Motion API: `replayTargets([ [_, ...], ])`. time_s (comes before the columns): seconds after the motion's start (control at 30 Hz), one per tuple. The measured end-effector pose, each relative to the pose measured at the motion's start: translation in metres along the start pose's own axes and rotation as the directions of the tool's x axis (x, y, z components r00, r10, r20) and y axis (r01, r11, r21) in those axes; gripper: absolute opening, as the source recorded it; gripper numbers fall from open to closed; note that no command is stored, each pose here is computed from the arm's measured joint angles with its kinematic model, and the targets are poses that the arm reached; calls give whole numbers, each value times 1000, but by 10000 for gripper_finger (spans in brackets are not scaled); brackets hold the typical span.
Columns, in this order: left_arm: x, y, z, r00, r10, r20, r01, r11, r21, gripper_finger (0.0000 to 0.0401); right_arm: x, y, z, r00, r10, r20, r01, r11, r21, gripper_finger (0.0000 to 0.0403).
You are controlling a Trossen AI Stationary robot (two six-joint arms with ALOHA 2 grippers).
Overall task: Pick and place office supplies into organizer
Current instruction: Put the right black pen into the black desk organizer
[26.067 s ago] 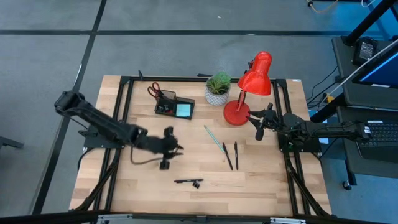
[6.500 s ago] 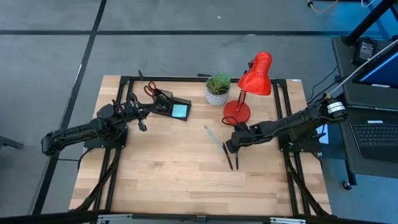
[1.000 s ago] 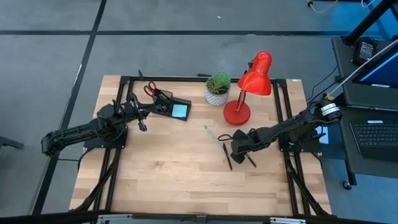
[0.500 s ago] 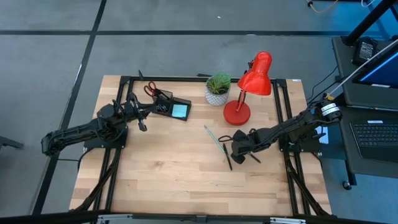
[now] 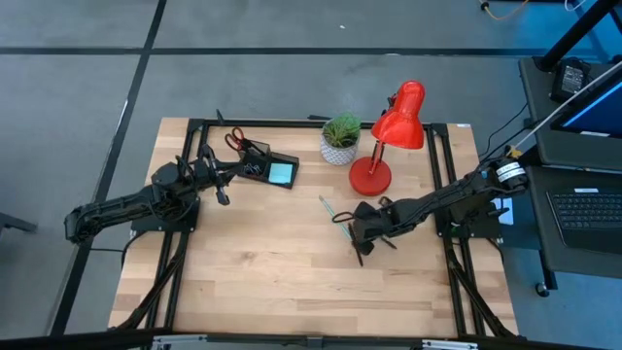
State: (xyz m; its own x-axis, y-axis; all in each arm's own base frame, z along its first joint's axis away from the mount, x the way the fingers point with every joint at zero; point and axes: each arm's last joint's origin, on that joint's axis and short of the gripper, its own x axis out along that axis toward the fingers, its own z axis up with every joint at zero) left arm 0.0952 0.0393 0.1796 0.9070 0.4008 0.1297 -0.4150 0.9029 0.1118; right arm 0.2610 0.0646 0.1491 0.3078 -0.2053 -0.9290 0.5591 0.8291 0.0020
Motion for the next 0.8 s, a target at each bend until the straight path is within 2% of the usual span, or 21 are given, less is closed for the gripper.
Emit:
replayTargets([
  [0.13,0,0,0,1000,0,0,0,1000,0,31,-9,8,12,998,9,56,-7,999,-46,42],
  [0.3,0,0,0,1000,0,0,0,1000,1,31,-23,17,30,983,0,184,18,996,-92,42],
  [0.47,0,0,0,1000,0,0,0,1000,1,31,-39,32,55,931,95,354,-42,987,-155,43],
  [0.6,0,0,0,1000,0,0,0,1000,1,31,-47,39,77,834,201,514,-108,973,-206,43],
  [0.73,0,0,0,1000,-6,-2,6,999,-48,32,-58,40,99,704,260,661,-111,960,-259,43],
  [0.8,0,-1,-1,999,-43,-2,43,996,-76,35,-65,39,109,629,296,719,-115,950,-290,43],
])
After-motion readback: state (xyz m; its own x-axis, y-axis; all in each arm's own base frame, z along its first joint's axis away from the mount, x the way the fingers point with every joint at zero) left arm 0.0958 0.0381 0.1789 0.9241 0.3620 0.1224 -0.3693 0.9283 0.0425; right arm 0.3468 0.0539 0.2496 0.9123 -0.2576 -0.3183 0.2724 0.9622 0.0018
